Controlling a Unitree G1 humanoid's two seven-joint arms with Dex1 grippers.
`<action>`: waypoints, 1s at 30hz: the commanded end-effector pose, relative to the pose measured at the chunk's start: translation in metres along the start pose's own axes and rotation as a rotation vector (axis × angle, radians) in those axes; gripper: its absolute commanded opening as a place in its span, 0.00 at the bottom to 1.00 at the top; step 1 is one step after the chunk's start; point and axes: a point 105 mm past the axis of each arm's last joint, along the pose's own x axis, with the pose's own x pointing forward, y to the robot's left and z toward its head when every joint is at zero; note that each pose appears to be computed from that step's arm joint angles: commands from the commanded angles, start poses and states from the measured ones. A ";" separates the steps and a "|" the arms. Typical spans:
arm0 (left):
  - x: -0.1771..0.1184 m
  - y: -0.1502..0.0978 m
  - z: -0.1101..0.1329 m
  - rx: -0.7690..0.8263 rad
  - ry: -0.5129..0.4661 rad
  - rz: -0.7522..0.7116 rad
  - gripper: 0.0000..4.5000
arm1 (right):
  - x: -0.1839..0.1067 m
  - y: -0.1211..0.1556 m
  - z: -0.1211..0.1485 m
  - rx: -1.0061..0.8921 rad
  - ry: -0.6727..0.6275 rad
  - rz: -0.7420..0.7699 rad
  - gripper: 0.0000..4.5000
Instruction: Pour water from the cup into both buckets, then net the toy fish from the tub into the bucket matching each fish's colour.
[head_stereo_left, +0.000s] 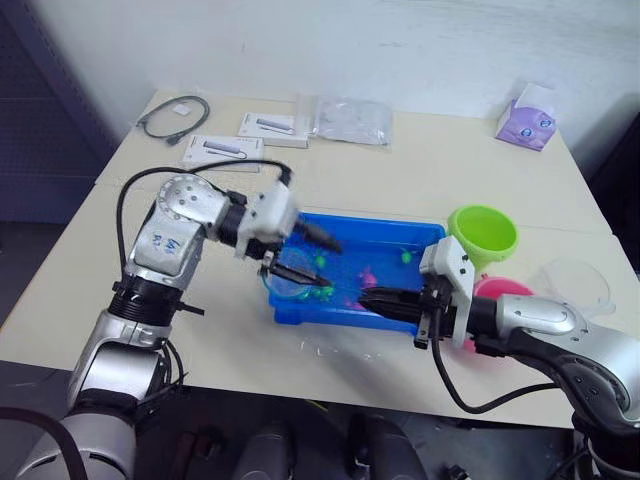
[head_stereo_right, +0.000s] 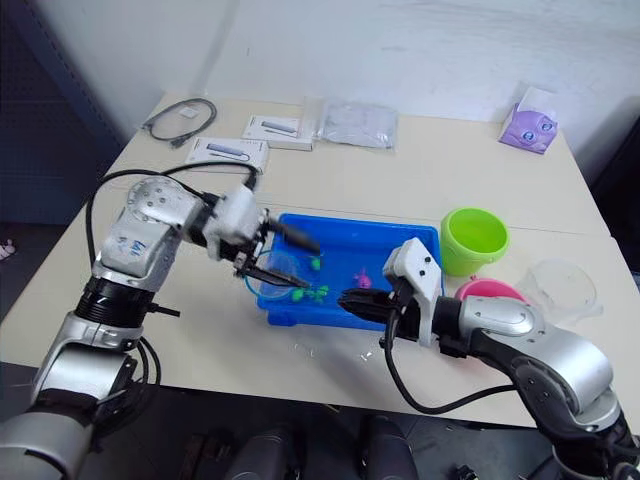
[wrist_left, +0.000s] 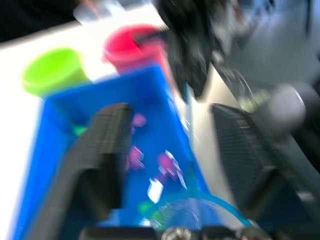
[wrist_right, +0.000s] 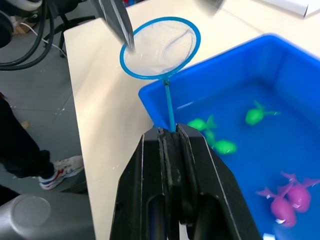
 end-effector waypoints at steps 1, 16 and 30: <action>-0.035 0.019 0.025 0.004 -0.074 0.150 0.99 | -0.022 -0.009 0.016 -0.118 -0.024 -0.058 0.00; -0.062 -0.029 -0.064 -0.217 0.095 0.333 0.99 | -0.101 -0.091 0.001 -0.537 0.479 -0.479 0.00; -0.019 -0.035 -0.076 -0.227 0.039 0.251 0.99 | -0.097 -0.094 0.004 -0.762 0.805 -0.311 0.00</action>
